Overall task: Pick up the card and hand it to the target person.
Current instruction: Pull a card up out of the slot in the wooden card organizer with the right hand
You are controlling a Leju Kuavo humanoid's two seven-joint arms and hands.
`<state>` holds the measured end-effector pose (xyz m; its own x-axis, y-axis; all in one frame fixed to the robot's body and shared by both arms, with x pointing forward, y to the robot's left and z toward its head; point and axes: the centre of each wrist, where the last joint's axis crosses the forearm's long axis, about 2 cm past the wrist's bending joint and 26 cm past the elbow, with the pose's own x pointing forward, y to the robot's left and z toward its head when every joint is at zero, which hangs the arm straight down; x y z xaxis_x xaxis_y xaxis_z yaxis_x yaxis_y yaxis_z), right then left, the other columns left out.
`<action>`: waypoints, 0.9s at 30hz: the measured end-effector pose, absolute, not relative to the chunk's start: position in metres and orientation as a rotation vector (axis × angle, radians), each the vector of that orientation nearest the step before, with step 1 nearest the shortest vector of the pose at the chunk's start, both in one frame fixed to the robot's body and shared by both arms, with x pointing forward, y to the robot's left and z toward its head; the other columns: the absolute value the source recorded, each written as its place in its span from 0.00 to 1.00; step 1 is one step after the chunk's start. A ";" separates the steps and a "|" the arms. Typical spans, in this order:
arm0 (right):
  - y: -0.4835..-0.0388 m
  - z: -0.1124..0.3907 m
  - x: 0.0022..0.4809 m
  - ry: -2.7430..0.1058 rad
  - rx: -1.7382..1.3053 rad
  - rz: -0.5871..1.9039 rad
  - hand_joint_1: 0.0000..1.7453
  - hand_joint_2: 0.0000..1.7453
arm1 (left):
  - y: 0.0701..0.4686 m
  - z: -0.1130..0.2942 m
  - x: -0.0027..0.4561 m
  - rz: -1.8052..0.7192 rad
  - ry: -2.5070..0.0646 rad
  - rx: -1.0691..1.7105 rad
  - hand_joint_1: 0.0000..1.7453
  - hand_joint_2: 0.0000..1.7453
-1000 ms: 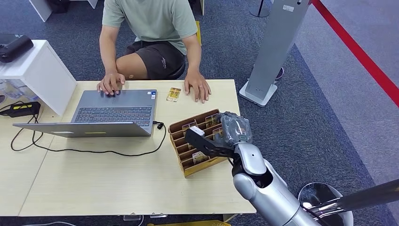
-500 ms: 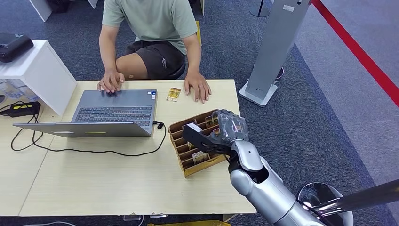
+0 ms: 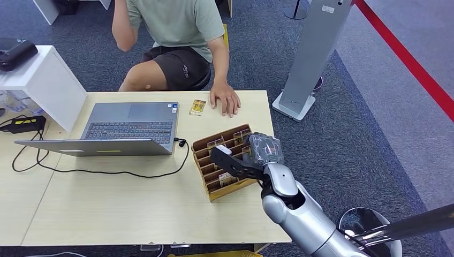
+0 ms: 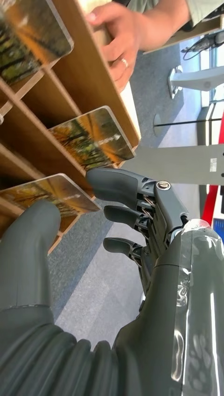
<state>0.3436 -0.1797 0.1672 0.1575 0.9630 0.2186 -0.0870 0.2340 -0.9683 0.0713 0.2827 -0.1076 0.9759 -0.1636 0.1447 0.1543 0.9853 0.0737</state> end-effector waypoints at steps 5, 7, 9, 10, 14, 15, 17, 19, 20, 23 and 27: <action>-0.181 0.164 0.342 -1.113 -1.029 0.989 0.47 1.00 | 0.282 -0.108 0.071 -0.161 -0.150 0.062 0.00 0.00; -0.180 0.163 0.342 -1.110 -1.027 0.991 0.46 1.00 | 0.282 -0.108 0.071 -0.161 -0.150 0.062 0.00 0.00; -0.180 0.162 0.341 -1.109 -1.026 0.992 0.46 1.00 | 0.282 -0.108 0.071 -0.161 -0.150 0.062 0.00 0.00; -0.180 0.162 0.341 -1.107 -1.024 0.992 0.46 1.00 | 0.282 -0.108 0.071 -0.161 -0.150 0.062 0.00 0.00; -0.180 0.160 0.340 -1.106 -1.021 0.987 0.46 1.00 | 0.282 -0.108 0.070 -0.159 -0.148 0.061 0.00 0.00; -0.180 0.160 0.340 -1.106 -1.021 0.987 0.47 1.00 | 0.282 -0.108 0.070 -0.159 -0.148 0.061 0.00 0.00; -0.180 0.160 0.340 -1.106 -1.022 0.985 0.48 1.00 | 0.282 -0.108 0.070 -0.158 -0.147 0.061 0.00 0.00; -0.180 0.160 0.340 -1.108 -1.023 0.985 0.49 1.00 | 0.282 -0.108 0.070 -0.157 -0.147 0.062 0.00 0.00; -0.180 0.161 0.340 -1.109 -1.024 0.985 0.50 1.00 | 0.282 -0.108 0.070 -0.156 -0.147 0.062 0.00 0.00; -0.180 0.161 0.340 -1.111 -1.025 0.987 0.52 1.00 | 0.282 -0.108 0.070 -0.153 -0.149 0.062 0.00 0.00; -0.179 0.161 0.340 -1.111 -1.025 0.989 0.70 1.00 | 0.283 -0.108 0.070 -0.152 -0.151 0.062 0.00 0.00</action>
<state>0.3401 -0.1794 0.1614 0.1637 0.9627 0.2153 -0.1017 0.2336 -0.9670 0.0697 0.2825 -0.1078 0.9773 -0.1550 0.1448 0.1456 0.9866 0.0730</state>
